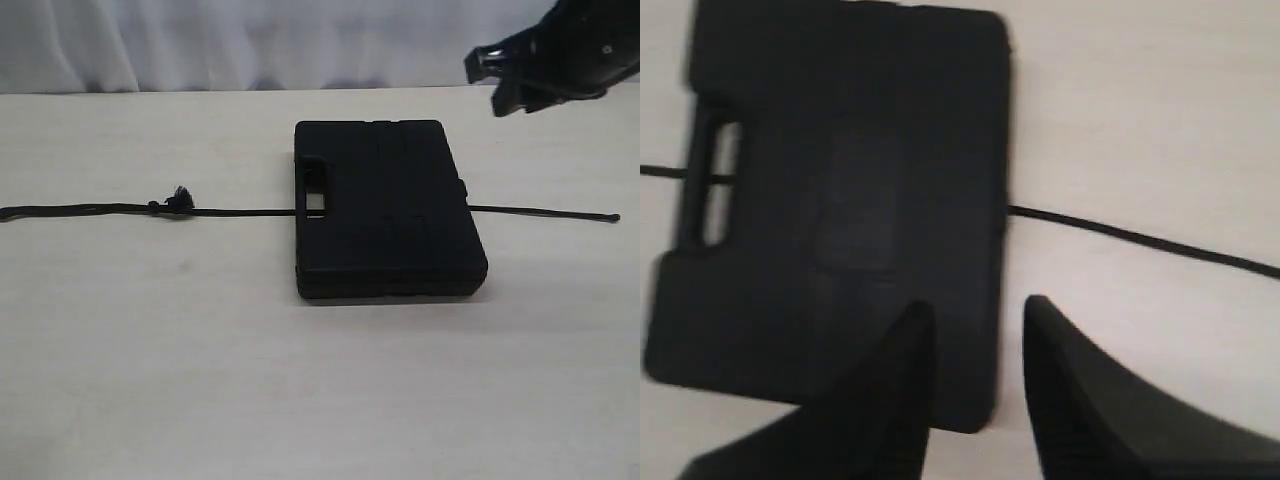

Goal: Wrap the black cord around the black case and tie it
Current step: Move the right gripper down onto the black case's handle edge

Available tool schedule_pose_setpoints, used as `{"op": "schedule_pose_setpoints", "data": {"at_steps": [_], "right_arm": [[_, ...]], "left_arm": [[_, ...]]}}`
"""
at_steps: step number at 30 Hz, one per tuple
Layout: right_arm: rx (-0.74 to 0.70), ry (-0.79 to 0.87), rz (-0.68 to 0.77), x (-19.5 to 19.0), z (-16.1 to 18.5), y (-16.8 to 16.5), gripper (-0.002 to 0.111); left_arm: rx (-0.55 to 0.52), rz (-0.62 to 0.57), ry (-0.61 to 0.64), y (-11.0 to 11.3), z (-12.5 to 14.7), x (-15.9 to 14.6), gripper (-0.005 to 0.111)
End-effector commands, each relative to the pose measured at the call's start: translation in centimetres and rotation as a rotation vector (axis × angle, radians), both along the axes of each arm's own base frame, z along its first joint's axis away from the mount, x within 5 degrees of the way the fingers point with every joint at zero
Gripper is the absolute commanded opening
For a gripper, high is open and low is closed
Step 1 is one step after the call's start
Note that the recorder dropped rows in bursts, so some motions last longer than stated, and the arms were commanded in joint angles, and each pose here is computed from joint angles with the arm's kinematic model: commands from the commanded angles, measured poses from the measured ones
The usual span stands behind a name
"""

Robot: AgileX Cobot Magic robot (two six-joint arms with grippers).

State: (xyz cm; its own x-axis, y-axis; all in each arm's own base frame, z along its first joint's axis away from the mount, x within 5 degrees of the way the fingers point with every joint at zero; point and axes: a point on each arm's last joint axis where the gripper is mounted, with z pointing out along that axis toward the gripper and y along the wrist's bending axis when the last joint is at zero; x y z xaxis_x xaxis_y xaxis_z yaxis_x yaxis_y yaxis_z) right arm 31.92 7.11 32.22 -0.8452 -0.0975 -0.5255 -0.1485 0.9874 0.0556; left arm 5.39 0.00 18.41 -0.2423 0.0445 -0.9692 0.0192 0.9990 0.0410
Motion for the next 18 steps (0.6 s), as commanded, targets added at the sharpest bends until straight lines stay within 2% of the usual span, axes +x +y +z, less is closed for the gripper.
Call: {"op": "schedule_pose_setpoints", "data": {"at_steps": [1, 3, 6, 9, 13, 18], "right_arm": [[0.138, -0.045, 0.19, 0.0, 0.3, 5.2, 0.044], [0.086, -0.054, 0.227, 0.0, -1.0, 8.6, 0.044], [-0.05, 0.025, 0.259, 0.9, -3.8, 14.8, 0.044], [-0.127, 0.074, 0.3, 2.4, -6.7, 20.1, 0.044], [-0.156, 0.103, 0.275, 5.2, -10.6, 23.1, 0.044], [-0.208, 0.094, 0.262, 7.0, -13.2, 23.9, 0.044]], "left_arm": [[-0.001, 0.003, -0.01, 0.0, 0.0, 0.0, 0.0], [-0.001, 0.003, -0.01, 0.0, 0.0, 0.0, 0.0], [-0.001, 0.003, -0.01, 0.0, 0.0, 0.0, 0.0], [-0.001, 0.003, -0.01, 0.0, 0.0, 0.0, 0.0], [-0.001, 0.003, -0.01, 0.0, 0.0, 0.0, 0.0], [-0.001, 0.003, -0.01, 0.0, 0.0, 0.0, 0.0]]}}
